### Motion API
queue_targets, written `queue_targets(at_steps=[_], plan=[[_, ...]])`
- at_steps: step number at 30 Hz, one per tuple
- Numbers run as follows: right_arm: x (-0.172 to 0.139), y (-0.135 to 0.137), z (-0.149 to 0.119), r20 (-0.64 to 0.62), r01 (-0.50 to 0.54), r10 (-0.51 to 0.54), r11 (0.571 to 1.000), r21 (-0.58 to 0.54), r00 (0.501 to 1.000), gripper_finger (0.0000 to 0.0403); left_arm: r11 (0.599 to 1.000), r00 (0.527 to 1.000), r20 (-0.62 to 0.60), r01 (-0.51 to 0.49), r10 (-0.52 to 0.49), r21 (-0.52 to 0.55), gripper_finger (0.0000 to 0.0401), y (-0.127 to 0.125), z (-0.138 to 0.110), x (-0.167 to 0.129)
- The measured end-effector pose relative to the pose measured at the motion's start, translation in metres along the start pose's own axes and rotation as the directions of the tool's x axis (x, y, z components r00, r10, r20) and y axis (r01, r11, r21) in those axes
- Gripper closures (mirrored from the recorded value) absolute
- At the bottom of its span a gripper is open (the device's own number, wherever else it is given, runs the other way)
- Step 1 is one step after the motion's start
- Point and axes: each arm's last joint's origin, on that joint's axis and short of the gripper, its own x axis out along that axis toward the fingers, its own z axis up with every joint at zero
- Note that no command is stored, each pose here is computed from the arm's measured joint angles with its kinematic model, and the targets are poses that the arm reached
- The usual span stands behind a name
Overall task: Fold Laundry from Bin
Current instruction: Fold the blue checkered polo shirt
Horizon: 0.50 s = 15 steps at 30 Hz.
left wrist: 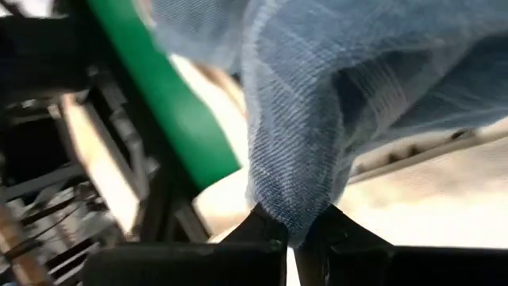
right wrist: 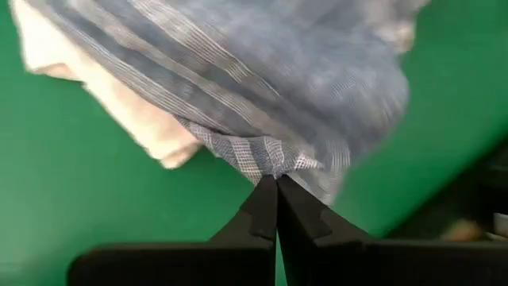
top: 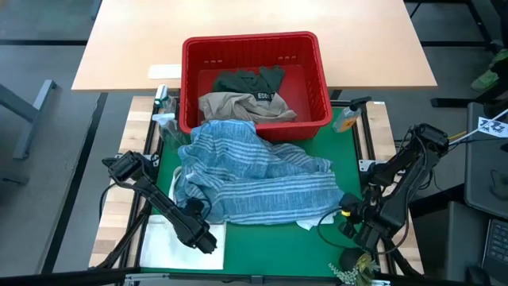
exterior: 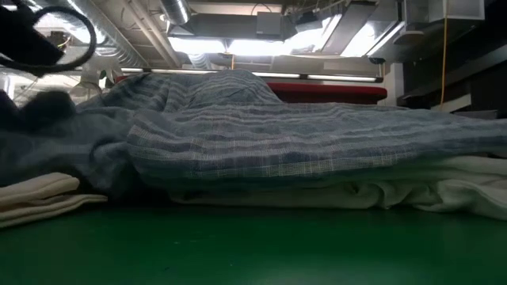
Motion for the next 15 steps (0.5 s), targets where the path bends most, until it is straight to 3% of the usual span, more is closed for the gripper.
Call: queue_targets(at_steps=[6, 15], plan=[[-0.022, -0.008, 0.005, -0.053, 0.116, -0.117, 0.993, -0.023, 0.992, 0.0402, 0.999, 0.999, 0.002, -0.053, 0.053, 0.004, 0.0401, 0.008, -0.004, -0.016], [-0.032, -0.011, 0.002, -0.244, 0.149, -0.164, 0.986, -0.079, 0.956, 0.0402, 0.999, 1.000, -0.009, -0.019, 0.019, 0.046, 0.0401, 0.007, -0.012, -0.023]])
